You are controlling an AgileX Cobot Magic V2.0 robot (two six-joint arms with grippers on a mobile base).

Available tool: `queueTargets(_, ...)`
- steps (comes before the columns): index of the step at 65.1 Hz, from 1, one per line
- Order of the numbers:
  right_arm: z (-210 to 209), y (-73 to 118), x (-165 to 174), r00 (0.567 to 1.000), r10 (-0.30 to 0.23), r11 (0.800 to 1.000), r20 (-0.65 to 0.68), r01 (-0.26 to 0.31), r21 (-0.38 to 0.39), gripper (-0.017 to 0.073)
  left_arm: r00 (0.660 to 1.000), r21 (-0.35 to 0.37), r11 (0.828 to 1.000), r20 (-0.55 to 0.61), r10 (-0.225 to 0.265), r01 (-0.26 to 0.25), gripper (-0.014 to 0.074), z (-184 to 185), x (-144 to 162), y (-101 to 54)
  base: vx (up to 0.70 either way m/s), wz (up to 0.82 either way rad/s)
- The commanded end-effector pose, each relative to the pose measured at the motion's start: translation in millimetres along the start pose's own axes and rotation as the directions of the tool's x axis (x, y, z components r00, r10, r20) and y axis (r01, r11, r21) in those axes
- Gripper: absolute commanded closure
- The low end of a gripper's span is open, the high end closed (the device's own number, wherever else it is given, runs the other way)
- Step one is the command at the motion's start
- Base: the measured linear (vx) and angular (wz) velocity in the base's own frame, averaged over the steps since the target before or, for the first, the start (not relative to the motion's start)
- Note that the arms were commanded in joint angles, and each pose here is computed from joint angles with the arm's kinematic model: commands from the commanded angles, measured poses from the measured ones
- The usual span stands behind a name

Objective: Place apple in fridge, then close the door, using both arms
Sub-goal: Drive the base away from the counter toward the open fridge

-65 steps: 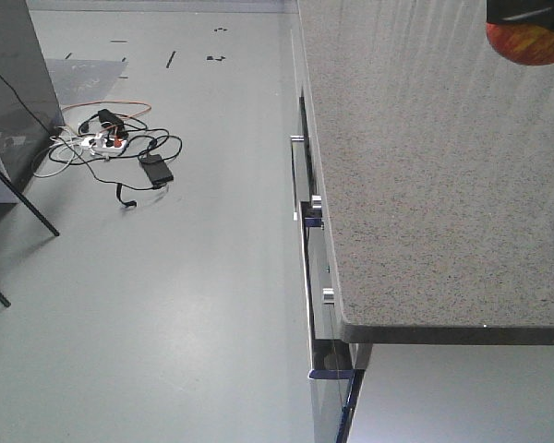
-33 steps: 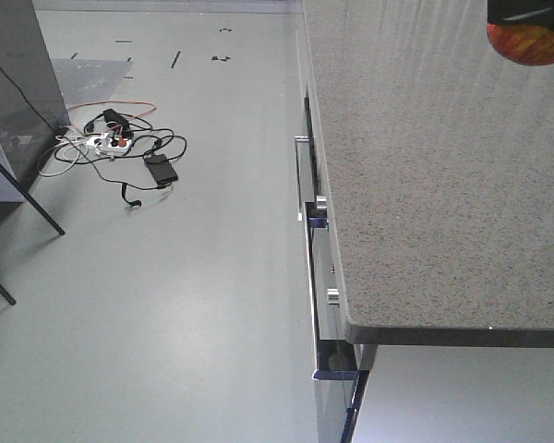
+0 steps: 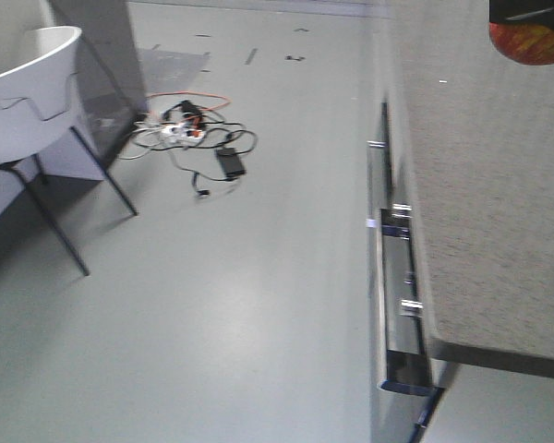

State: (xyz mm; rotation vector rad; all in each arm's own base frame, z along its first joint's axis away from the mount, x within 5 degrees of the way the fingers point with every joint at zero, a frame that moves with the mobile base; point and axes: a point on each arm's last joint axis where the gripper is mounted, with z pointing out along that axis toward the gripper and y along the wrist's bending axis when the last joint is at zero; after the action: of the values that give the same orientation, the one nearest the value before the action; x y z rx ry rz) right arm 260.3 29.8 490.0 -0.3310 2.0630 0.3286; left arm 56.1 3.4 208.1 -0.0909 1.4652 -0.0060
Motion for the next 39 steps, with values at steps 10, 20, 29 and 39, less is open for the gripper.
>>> queueTargets(10, -19.0, 5.6, -14.7, 0.991, -0.013, 1.000, 0.130, 0.011, 0.009, 0.0298, 0.994, 0.004, 1.000, 0.112, -0.016, 0.016, 0.0601, -2.2, -14.4, -0.3, -0.01, 0.55)
queueTargets(20, -19.0, 5.6, -14.7, 0.991, -0.013, 1.000, 0.130, 0.011, 0.009, 0.0298, 0.994, 0.004, 1.000, 0.112, -0.016, 0.016, 0.0601, -2.2, -14.4, -0.3, -0.02, 0.60)
queueTargets(29, -19.0, 5.6, -14.7, 0.991, -0.013, 1.000, 0.130, 0.011, 0.009, 0.0298, 0.994, 0.004, 1.000, 0.112, -0.016, 0.016, 0.0601, -2.2, -14.4, -0.3, -0.02, 0.59)
queueTargets(39, -19.0, 5.6, -14.7, 0.991, -0.013, 1.000, 0.130, 0.011, 0.009, 0.0298, 0.994, 0.004, 1.000, 0.112, -0.016, 0.016, 0.0601, -2.2, -14.4, -0.3, -0.02, 0.56)
